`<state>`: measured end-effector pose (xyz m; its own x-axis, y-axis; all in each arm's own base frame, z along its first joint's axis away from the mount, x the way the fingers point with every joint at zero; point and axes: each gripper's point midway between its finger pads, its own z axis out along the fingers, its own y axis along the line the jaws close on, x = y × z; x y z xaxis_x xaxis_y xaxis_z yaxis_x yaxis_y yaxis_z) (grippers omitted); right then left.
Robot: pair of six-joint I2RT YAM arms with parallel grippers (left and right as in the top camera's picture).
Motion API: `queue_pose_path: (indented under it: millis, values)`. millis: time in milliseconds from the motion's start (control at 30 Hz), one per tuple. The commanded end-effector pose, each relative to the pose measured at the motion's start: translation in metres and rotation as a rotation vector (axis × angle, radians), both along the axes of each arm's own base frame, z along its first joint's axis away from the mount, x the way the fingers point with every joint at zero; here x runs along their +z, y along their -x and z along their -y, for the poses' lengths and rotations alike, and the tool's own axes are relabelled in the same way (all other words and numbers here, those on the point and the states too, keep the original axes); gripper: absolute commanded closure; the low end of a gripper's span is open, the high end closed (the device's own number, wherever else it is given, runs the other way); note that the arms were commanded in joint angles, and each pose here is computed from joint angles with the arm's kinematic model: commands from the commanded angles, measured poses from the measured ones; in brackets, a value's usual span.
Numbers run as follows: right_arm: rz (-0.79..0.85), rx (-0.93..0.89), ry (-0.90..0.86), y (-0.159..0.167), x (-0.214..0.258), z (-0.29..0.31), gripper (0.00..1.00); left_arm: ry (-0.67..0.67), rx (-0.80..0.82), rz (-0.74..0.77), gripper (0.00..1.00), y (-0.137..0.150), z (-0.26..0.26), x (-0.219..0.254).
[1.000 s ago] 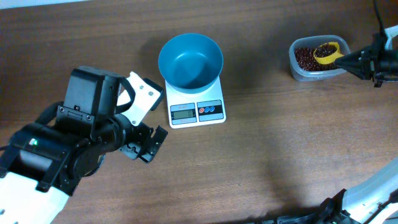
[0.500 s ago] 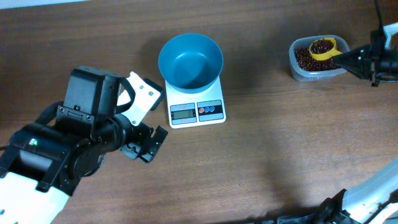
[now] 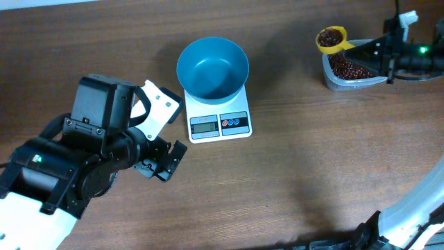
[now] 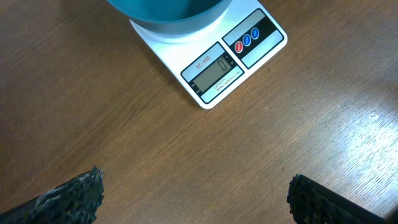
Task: Scoop item into bowl and weigh 50g on scale
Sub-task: 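Lift the filled scoop out of the tub with the right gripper, then move the scoop over the teal bowl and tilt to pour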
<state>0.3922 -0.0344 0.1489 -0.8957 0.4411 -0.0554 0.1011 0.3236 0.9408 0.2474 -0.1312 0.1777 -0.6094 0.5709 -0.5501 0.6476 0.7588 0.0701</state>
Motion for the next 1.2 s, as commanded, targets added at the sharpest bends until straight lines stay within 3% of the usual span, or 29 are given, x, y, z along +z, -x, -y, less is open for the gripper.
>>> queue_pose_path:
  millis: [0, 367, 733, 900, 1067, 1167]
  values:
    - [0.057, 0.06, -0.067, -0.006, 0.01, -0.027, 0.96, 0.001, -0.017, -0.005, 0.02, 0.001, 0.001, -0.002]
    - [0.166, 0.323, -0.136, -0.005, 0.025, -0.134, 0.96, 0.001, -0.017, -0.005, 0.02, 0.001, 0.001, -0.002]
    - [0.343, 0.531, -0.066, 0.0, 0.022, -0.208, 0.96, 0.001, -0.017, -0.005, 0.02, 0.001, 0.001, -0.002]
    - [0.366, 0.55, -0.037, -0.001, 0.018, -0.214, 0.96, 0.001, -0.017, -0.005, 0.02, 0.001, 0.001, -0.002]
    - [0.562, 0.579, 0.091, -0.015, 0.01, -0.212, 0.96, 0.001, -0.017, -0.005, 0.02, 0.001, 0.001, -0.002]
    - [0.574, 0.582, 0.094, -0.016, 0.01, -0.212, 0.96, 0.001, -0.017, -0.005, 0.02, 0.001, 0.001, -0.002]
